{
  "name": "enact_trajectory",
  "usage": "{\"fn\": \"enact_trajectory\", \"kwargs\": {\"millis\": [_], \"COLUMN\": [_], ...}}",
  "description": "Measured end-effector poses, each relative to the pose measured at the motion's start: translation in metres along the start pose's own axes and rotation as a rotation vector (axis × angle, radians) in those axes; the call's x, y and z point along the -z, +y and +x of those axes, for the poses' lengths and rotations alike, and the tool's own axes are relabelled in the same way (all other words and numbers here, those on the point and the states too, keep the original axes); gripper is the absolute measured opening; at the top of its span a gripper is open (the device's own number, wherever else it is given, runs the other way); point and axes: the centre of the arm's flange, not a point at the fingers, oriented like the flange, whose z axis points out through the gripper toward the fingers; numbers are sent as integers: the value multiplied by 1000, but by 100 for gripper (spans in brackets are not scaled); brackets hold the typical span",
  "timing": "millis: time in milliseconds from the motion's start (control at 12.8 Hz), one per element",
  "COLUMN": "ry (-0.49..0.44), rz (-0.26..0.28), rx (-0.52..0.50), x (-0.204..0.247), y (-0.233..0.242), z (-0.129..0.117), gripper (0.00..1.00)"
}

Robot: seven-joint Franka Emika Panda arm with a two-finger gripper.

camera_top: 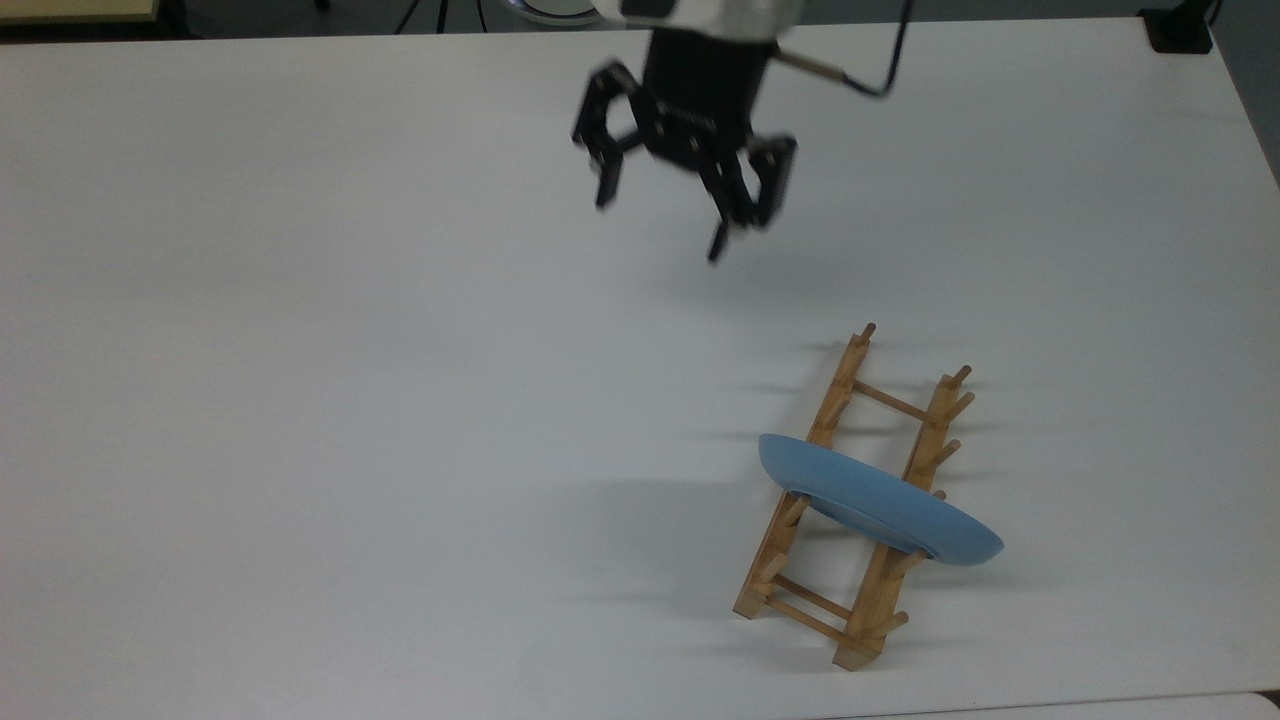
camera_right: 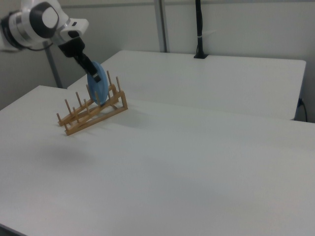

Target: Place plate in plate rack

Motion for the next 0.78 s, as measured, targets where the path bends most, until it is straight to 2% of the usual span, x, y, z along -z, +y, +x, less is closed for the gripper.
{"fn": "enact_trajectory", "kwargs": {"millis": [157, 235, 392, 470, 706, 784], "ry": [-165, -215, -257, -268, -263, -243], "rz": [-3, -3, 7, 29, 64, 73], "rx": [39, 59, 111, 162, 341, 363], "x": [39, 56, 70, 74, 70, 68], "y": [49, 73, 104, 129, 167, 170], "z": [-4, -5, -4, -1, 8, 12], "gripper": [100, 100, 100, 100, 100, 100]}}
